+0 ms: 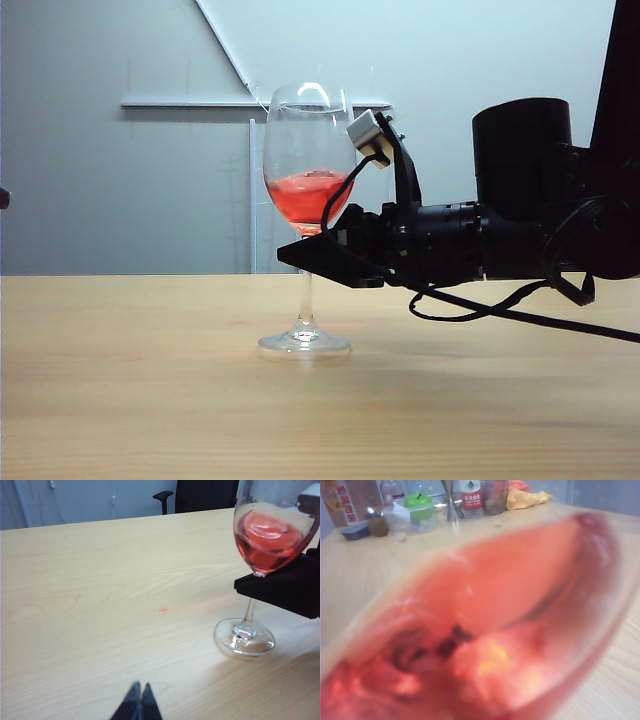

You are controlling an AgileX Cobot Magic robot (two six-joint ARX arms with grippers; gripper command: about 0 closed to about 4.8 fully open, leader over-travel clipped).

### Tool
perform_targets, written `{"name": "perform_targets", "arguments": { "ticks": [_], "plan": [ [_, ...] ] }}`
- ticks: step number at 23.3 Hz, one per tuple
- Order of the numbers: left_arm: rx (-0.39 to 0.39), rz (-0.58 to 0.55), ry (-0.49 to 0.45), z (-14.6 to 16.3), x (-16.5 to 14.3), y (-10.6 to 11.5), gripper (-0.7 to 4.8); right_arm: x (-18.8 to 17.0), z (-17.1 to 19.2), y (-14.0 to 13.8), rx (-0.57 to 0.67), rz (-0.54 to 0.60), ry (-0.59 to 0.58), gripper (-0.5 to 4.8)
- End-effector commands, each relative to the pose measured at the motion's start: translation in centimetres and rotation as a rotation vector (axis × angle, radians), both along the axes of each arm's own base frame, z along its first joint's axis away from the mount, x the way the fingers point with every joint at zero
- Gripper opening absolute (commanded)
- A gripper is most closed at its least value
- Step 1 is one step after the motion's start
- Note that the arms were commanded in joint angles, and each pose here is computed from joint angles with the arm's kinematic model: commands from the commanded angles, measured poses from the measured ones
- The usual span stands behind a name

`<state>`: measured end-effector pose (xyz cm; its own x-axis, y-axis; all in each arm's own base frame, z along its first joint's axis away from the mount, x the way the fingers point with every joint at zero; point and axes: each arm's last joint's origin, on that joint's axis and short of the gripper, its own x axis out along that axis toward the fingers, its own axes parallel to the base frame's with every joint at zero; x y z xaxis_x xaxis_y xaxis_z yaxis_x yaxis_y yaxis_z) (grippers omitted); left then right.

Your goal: Gently pick up the goblet, rotate it counterclockwise for two full turns (viewing from above), and then place it back on the table.

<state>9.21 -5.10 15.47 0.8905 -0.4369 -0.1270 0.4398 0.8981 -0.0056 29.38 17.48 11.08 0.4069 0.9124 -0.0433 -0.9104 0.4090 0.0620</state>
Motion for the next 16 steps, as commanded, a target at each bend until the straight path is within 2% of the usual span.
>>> {"name": "perform_targets", "arguments": {
  "ticks": [1, 6, 12, 16],
  "plan": [
    [0.0, -0.001, -0.012, 0.2, 0.0, 0.0, -0.05, 0.0, 0.5, 0.1, 0.019, 0.006, -0.026, -0.02],
    [0.0, -0.001, -0.012, 0.2, 0.0, 0.0, -0.05, 0.1, 0.7, 0.0, 0.023, -0.042, -0.031, -0.02],
    [0.0, -0.001, -0.012, 0.2, 0.0, 0.0, -0.05, 0.2, 1.7, -0.1, 0.053, -0.111, 0.029, -0.02],
    [0.0, -0.001, -0.013, 0.2, 0.0, 0.0, -0.05, 0.0, 2.6, -0.4, 0.013, -0.152, 0.146, -0.02]
  ]
}}
